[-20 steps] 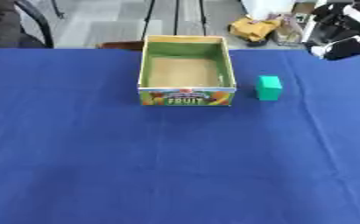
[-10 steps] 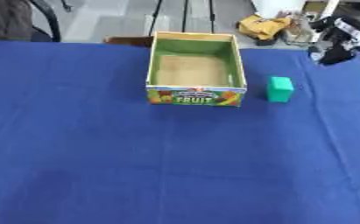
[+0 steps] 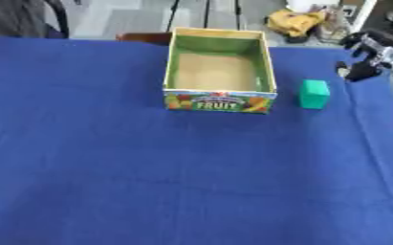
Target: Pick up objects on the table and place them in the box.
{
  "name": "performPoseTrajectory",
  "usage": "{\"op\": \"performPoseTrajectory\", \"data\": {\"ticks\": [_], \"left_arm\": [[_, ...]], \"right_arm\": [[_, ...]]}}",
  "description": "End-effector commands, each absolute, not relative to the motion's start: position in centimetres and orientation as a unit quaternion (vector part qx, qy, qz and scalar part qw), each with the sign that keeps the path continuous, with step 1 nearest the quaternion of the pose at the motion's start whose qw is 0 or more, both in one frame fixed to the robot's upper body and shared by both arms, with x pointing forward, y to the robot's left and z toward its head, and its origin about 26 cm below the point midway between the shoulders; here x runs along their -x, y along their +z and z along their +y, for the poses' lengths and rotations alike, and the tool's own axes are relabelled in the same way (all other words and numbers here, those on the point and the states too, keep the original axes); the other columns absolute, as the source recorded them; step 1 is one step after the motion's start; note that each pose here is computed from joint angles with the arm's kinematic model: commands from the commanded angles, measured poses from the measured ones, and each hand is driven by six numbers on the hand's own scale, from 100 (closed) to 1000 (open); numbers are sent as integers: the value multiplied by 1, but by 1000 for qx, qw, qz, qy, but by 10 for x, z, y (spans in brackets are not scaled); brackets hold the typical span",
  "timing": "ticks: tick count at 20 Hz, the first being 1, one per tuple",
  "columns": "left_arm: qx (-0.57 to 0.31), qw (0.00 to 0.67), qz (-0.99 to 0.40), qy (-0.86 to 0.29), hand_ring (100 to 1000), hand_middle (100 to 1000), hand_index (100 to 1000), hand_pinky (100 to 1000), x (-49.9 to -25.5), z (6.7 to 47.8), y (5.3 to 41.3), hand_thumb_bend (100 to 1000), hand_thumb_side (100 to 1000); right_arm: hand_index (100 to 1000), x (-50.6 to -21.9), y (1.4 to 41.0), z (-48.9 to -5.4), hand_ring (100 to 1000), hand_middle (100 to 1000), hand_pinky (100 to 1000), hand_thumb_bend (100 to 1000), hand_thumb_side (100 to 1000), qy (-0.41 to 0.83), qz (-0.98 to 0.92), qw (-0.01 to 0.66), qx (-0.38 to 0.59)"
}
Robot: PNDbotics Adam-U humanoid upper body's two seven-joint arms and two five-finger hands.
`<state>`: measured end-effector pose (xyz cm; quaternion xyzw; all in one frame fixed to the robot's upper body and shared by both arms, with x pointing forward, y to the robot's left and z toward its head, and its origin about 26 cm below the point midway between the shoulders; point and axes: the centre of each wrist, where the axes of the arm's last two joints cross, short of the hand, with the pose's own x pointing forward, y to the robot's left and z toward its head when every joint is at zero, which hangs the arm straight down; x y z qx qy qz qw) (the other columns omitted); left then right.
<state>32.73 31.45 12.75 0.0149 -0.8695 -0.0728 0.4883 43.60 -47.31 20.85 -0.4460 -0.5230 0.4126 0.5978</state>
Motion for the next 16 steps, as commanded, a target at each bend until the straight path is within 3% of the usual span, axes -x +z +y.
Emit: {"op": "performPoseTrajectory", "data": {"ticks": [1, 12, 16], "left_arm": [[-19, 475, -876, -83, 775, 703, 815, 669, -328, 317, 138, 561, 715], [-16, 473, -877, -82, 775, 703, 815, 669, -328, 316, 139, 564, 715], [-16, 473, -877, -81, 775, 702, 815, 669, -328, 316, 139, 565, 714]], "right_arm": [[887, -436, 221, -475, 778, 809, 660, 122, 100, 418, -519, 589, 456], [891, -441, 216, -465, 791, 822, 668, 130, 100, 450, -506, 589, 441], [894, -442, 215, -463, 811, 836, 683, 182, 100, 461, -503, 588, 435]]}}
